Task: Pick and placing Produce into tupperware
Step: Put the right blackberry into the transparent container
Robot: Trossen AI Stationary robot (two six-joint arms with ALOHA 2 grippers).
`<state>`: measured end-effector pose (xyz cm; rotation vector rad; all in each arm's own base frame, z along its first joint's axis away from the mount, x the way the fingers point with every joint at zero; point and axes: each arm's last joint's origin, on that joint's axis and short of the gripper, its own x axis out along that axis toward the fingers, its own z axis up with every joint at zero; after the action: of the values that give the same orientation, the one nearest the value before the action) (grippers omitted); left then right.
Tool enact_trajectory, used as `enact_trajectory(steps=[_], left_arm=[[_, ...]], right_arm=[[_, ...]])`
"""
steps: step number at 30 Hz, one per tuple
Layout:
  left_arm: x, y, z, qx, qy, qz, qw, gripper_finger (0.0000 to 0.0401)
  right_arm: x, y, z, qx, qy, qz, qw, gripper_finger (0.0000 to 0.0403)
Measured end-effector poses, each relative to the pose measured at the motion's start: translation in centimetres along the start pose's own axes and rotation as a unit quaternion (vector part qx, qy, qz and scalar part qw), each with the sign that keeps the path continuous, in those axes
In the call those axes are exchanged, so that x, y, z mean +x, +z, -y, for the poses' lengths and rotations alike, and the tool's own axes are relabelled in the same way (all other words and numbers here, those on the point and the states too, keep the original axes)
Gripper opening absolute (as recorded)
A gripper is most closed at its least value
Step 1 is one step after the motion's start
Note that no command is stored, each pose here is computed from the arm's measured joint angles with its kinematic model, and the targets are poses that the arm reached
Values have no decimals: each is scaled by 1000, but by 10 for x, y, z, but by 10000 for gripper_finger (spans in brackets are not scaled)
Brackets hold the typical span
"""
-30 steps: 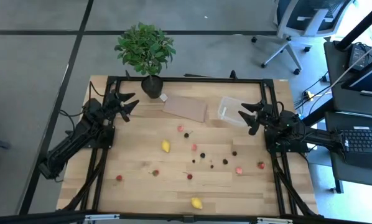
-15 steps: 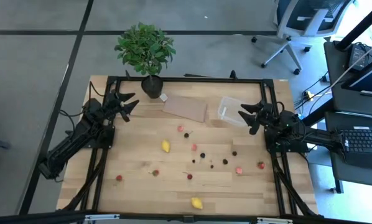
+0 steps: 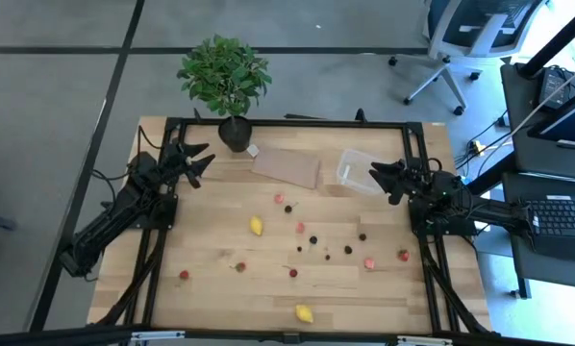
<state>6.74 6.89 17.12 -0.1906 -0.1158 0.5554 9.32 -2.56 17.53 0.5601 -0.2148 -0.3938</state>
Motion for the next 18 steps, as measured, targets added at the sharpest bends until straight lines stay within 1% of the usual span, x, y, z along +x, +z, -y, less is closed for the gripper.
enact_trajectory(steps=[3,7,18], left_arm=[[0,0,0,2,1,0,1000,231],[0,0,0,14,7,2,1000,231],[0,0,-1,17,17,4,1000,231]], right_arm=[[0,0,0,-7,0,0,1000,238],[0,0,0,-64,-1,0,998,238],[0,2,-1,-65,4,10,998,238]])
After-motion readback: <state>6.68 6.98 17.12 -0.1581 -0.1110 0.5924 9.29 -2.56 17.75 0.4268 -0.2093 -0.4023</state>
